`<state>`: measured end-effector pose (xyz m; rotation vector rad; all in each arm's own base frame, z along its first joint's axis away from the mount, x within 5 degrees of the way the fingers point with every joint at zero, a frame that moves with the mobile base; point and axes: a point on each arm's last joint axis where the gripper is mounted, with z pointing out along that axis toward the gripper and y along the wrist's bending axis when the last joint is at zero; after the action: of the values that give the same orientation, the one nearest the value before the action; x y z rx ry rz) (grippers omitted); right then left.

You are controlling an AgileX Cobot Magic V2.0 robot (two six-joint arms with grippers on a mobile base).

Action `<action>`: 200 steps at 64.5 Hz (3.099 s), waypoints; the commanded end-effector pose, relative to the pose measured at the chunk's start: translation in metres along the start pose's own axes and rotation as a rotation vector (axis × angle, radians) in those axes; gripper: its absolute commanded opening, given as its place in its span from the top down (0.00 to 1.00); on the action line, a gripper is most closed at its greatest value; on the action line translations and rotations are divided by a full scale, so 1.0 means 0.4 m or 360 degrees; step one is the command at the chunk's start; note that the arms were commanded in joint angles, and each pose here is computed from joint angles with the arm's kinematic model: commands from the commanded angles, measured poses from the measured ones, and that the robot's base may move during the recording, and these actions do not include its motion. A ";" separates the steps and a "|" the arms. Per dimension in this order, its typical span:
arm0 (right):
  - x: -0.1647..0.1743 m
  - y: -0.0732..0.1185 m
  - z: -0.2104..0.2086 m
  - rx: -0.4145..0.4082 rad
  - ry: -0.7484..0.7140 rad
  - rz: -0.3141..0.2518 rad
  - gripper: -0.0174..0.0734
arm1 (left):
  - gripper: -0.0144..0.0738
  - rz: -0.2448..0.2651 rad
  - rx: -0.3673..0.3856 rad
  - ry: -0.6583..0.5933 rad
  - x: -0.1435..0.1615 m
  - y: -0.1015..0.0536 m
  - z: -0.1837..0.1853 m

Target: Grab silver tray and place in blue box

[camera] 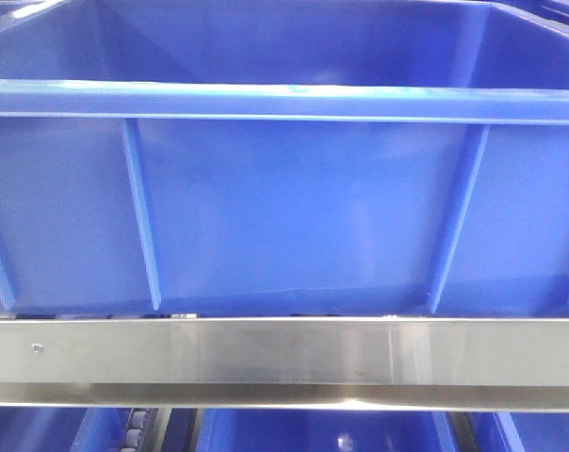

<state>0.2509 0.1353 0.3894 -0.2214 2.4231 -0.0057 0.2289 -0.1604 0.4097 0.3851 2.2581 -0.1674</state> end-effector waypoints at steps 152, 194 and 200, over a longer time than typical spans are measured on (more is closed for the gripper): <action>0.464 -0.211 -0.278 -0.0431 -0.1309 -0.0070 0.75 | 0.94 -0.0338 -0.0140 -0.1377 0.697 0.209 -0.115; 0.466 -0.210 -0.273 -0.0428 -0.1295 -0.0073 0.75 | 0.94 -0.0367 -0.0243 -0.1389 0.731 0.219 -0.081; 0.466 -0.210 -0.273 -0.0428 -0.1295 -0.0073 0.75 | 0.94 -0.0367 -0.0243 -0.1389 0.731 0.219 -0.081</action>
<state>0.0552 0.0153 0.3417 -0.3036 1.7057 0.3257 0.0565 -0.0062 0.2004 -0.0410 1.5440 -0.2156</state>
